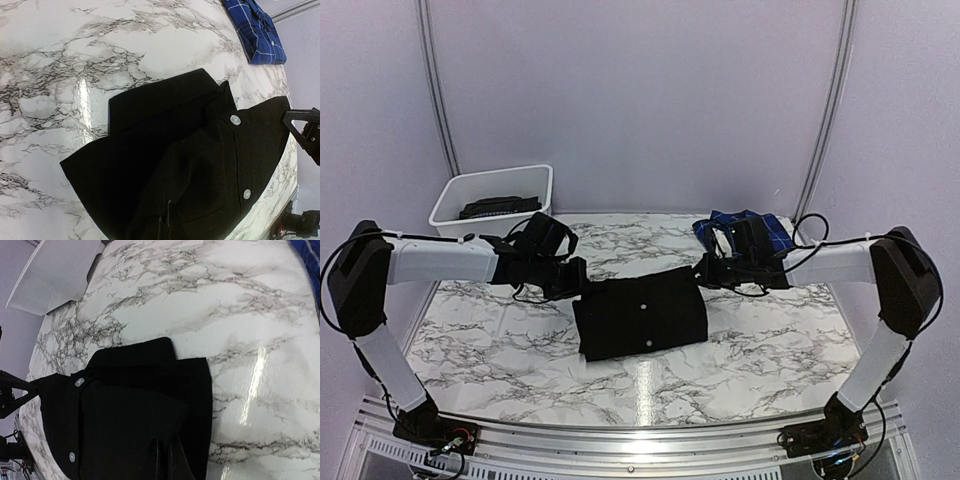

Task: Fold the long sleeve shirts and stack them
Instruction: Fold the 2/3-rectangle-folded shirt at the center of the board.

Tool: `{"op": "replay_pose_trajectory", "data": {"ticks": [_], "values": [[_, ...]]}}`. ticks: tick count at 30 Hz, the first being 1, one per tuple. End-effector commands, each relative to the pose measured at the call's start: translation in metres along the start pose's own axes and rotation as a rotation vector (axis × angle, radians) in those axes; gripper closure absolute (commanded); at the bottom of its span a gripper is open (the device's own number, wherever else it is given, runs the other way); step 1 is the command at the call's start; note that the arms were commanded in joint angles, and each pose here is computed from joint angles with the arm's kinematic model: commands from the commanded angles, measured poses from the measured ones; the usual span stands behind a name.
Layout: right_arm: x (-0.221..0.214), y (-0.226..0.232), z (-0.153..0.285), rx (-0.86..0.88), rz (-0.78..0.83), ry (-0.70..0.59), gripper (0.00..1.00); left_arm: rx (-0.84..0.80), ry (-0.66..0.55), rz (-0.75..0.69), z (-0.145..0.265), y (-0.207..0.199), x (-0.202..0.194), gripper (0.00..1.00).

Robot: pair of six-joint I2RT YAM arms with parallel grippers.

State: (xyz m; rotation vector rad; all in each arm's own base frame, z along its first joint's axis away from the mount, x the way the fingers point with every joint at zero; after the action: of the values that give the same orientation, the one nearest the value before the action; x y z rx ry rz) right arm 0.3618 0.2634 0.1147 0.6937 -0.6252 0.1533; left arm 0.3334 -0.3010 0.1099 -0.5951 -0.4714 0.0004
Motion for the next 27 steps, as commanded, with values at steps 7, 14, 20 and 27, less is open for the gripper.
{"op": "replay_pose_trajectory", "data": {"ticks": [7,14,20,27], "values": [[0.071,0.006,-0.052,-0.009,0.116,-0.186,1.00,0.153,-0.112,0.046,0.004,0.038,0.036,1.00],[0.097,0.034,-0.051,0.030,0.153,-0.259,1.00,0.142,-0.135,0.026,0.010,0.031,0.050,1.00],[0.127,0.057,-0.051,0.041,0.197,-0.352,1.00,0.205,-0.186,0.060,0.018,0.051,0.068,1.00],[0.143,0.040,-0.145,0.023,0.204,-0.262,1.00,0.395,-0.171,0.161,-0.016,0.127,0.076,1.00]]}}
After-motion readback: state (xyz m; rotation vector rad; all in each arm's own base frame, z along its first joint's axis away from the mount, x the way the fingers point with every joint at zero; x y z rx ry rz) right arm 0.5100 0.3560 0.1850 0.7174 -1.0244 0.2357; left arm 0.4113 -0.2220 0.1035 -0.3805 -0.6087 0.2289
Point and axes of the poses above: each gripper's point midway between its finger pads, its own z axis back along the fingers, its own y axis along the line the jaws close on, x = y × z, the point moved 1 cm from there along z, back along the fingers, and after that the axes turned 1 degree about z, right-handed, at the moved point
